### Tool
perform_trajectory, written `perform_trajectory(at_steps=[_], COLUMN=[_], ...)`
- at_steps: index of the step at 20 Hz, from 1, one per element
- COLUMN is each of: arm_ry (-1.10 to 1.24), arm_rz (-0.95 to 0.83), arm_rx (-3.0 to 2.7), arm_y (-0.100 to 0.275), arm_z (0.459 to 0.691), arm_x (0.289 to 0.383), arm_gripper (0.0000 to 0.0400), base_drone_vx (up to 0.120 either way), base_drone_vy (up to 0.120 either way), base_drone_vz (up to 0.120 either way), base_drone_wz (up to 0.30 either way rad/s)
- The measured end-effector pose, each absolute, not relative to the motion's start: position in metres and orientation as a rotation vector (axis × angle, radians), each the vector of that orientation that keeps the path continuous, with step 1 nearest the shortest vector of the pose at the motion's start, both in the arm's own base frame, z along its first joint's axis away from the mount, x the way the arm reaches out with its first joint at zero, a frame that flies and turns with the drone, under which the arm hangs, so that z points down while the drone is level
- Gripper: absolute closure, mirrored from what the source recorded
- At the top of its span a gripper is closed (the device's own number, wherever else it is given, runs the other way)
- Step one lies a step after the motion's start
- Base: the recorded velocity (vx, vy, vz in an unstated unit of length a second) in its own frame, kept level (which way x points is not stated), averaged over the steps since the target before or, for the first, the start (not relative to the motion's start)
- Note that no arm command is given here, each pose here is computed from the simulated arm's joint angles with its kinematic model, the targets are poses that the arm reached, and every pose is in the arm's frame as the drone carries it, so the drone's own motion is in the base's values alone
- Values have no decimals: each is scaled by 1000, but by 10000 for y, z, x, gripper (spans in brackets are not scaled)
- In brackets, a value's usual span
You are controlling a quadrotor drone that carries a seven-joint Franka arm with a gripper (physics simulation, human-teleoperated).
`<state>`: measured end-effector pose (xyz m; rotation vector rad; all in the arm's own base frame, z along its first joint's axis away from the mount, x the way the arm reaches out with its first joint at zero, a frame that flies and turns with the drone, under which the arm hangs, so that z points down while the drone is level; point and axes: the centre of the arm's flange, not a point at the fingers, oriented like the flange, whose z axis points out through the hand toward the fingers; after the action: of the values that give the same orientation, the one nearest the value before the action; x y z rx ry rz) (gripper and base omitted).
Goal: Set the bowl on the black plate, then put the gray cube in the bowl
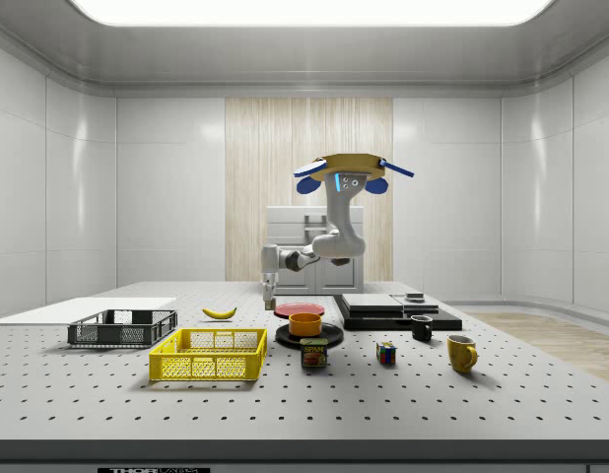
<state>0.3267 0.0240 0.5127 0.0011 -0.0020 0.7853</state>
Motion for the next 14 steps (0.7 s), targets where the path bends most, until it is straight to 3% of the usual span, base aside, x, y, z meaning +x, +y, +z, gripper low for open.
perform_trajectory(at_steps=[9, 14], arm_ry=[-2, -2], arm_rz=[785, 785], arm_rx=[1, 1], arm_y=[240, 240], arm_z=[5127, 5127], arm_x=[3267, 3267], arm_gripper=[150, 150], base_drone_vx=[-120, -120], base_drone_vy=[0, 0], base_drone_vz=[0, -80], base_drone_wz=[0, 0])
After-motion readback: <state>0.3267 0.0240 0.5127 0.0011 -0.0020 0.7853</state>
